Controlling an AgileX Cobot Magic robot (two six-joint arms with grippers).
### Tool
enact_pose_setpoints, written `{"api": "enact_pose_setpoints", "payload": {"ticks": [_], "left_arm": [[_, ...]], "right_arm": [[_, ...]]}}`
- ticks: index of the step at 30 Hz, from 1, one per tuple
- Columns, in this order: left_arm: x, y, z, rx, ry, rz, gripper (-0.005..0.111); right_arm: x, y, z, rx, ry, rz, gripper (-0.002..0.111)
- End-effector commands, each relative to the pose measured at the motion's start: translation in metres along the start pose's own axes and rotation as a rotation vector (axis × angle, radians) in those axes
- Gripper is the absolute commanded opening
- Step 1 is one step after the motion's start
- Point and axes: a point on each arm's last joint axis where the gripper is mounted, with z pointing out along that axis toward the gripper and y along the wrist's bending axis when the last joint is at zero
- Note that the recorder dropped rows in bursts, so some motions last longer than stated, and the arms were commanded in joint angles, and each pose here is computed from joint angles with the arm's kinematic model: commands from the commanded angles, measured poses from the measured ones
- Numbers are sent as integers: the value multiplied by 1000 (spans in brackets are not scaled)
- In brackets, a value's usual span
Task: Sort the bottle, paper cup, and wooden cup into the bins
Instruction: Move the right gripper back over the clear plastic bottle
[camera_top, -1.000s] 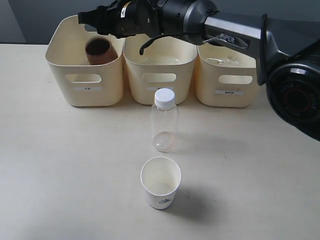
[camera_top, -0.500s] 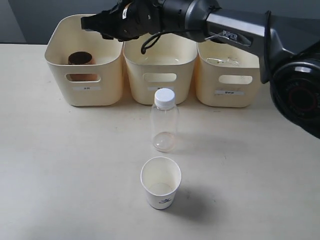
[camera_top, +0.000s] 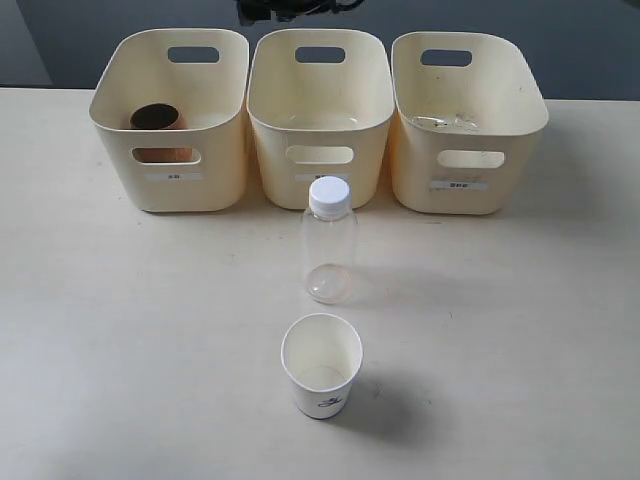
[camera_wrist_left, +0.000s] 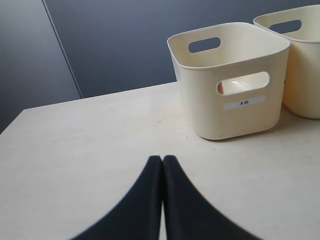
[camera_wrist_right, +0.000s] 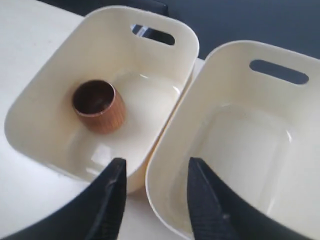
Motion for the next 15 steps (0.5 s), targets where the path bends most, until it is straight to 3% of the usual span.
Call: {"api": "enact_pose_setpoints", "payload": {"ticks": [1, 9, 15], "left_arm": [[0, 0, 0, 4, -5, -2, 0], [0, 0, 0, 4, -5, -2, 0], [0, 0, 0, 4, -5, -2, 0]], "right_arm": [[5, -7, -25, 57, 121, -44, 39], [19, -18, -34, 174, 299, -81, 39], [21, -19, -35, 185, 304, -91, 39]]}}
